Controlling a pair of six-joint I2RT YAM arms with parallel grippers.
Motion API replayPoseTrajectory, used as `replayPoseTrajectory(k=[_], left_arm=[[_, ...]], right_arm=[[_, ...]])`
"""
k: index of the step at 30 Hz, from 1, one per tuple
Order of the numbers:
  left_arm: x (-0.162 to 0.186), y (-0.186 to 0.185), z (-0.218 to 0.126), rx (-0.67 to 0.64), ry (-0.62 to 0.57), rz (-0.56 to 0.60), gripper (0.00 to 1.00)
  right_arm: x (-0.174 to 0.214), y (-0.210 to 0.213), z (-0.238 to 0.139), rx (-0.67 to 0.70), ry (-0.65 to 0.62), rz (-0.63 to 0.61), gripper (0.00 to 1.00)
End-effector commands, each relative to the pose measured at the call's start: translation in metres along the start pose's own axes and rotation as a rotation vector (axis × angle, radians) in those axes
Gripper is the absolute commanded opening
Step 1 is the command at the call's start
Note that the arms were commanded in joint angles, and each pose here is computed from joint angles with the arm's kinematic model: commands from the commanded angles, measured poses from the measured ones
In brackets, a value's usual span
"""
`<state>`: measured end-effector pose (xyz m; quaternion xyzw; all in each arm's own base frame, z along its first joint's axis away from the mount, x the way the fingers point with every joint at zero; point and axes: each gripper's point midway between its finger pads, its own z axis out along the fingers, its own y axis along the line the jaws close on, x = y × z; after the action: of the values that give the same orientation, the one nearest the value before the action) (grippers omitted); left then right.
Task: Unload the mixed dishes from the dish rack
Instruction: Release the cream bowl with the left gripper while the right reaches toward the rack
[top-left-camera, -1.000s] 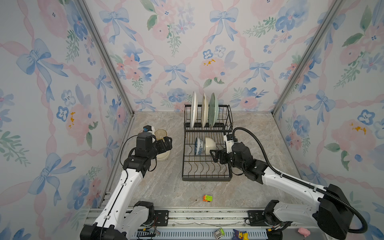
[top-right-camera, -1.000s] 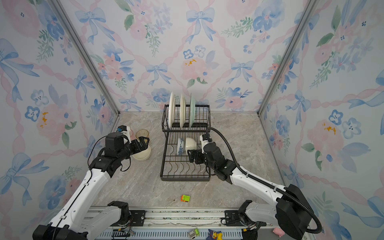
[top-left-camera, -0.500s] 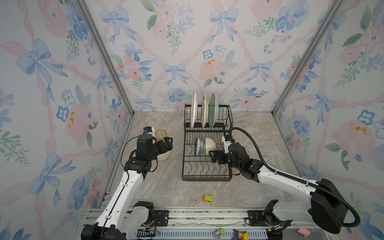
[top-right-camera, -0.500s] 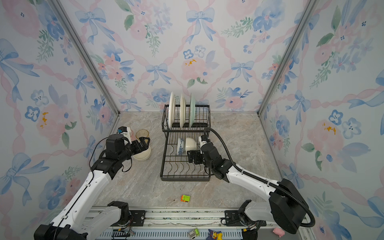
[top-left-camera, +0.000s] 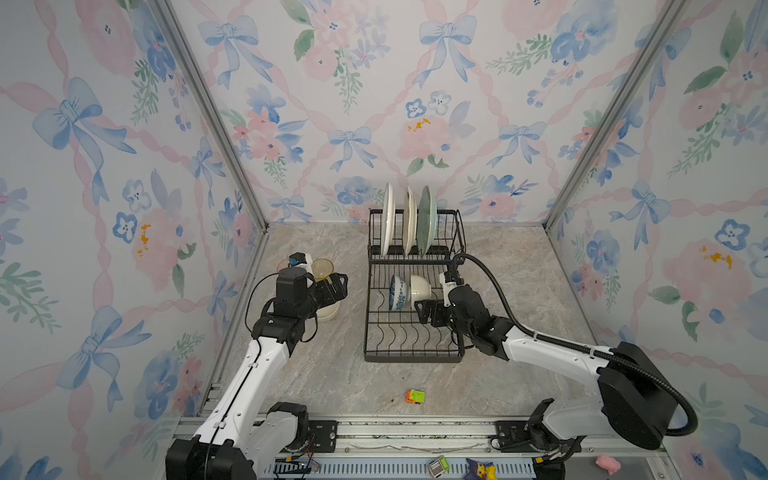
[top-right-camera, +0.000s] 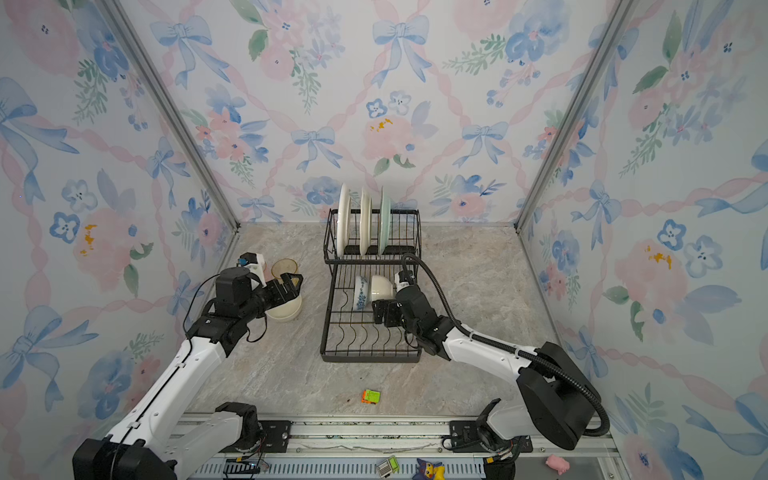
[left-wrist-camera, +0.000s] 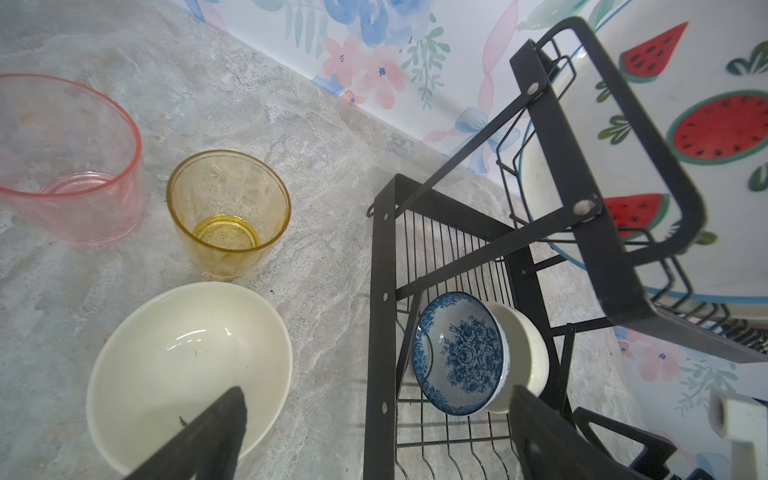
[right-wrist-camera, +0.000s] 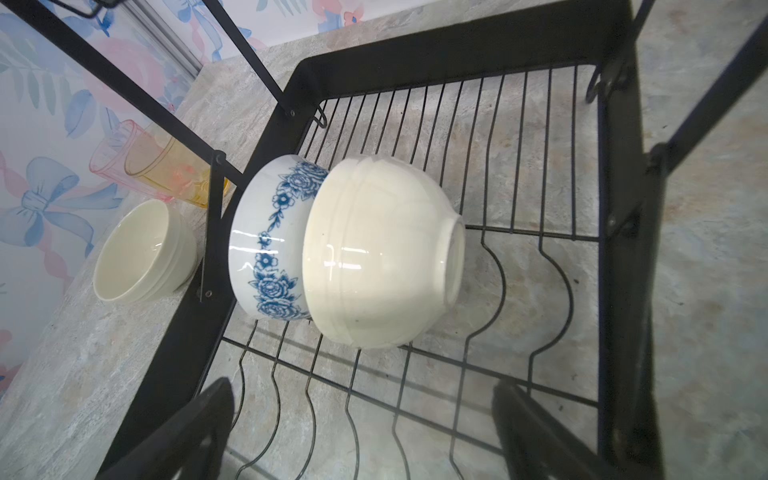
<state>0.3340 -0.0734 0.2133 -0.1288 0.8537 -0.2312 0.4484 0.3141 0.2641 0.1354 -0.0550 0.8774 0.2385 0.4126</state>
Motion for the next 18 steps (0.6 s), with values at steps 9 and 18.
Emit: replayPoseTrajectory(k=[9,18], left_arm=[[0.011,-0.004,0.006,0.049,0.003,-0.023,0.98],[0.012,-0.004,0.003,0.053,-0.006,-0.021,0.98]], right_arm=[[-0.011,-0.002,0.011,0.006,-0.062,0.018,0.96],[-0.005,-0.009,0.024,0.02,-0.07,-0.009,0.92]])
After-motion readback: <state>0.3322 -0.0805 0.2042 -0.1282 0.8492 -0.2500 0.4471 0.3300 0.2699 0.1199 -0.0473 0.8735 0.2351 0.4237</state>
